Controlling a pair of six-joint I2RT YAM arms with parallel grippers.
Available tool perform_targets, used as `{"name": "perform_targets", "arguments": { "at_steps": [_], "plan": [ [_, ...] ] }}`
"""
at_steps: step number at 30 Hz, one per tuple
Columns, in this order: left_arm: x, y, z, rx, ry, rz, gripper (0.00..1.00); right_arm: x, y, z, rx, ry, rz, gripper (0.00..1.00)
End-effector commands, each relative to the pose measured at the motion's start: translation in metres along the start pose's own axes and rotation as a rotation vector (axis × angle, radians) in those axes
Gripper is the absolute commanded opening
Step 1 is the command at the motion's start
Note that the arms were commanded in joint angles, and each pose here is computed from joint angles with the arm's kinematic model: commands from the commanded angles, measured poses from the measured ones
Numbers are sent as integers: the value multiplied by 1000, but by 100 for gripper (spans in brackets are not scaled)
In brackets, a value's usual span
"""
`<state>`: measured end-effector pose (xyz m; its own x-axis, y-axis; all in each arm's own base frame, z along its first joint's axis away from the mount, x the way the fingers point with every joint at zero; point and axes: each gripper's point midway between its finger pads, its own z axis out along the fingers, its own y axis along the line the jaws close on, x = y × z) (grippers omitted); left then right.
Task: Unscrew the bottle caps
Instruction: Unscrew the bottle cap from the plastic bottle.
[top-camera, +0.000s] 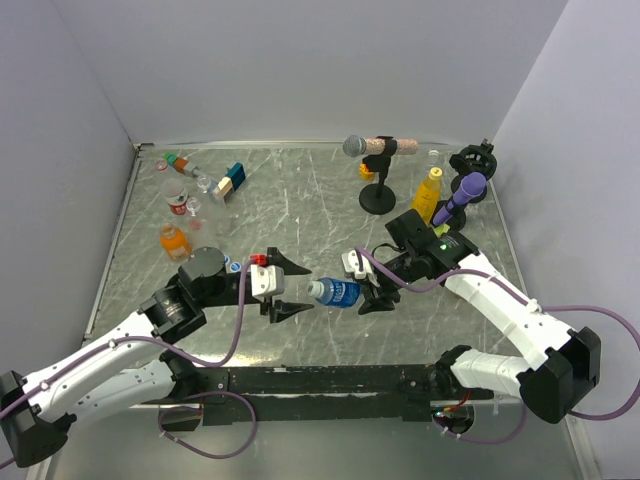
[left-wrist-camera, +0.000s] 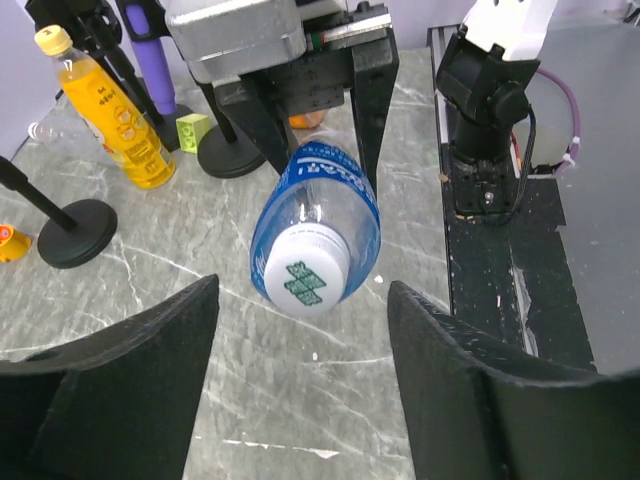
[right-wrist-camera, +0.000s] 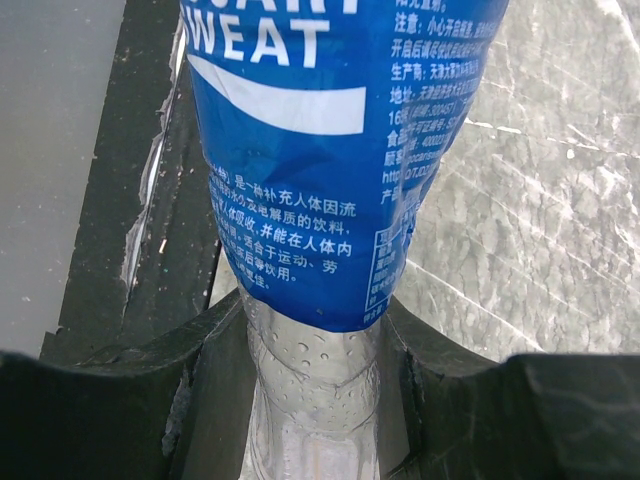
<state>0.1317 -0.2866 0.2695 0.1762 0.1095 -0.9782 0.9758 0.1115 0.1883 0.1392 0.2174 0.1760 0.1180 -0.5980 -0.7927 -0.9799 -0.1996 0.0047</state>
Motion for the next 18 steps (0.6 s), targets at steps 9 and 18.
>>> {"name": "perform_targets", "arguments": {
  "at_steps": [9,18],
  "plan": [
    [-27,0,9,35,-86,6,38,-7,-6,0,7,-26,-34,32],
    [-19,-1,10,-58,-99,-479,1,6,-16,7,26,4,58,32]
  ]
}}
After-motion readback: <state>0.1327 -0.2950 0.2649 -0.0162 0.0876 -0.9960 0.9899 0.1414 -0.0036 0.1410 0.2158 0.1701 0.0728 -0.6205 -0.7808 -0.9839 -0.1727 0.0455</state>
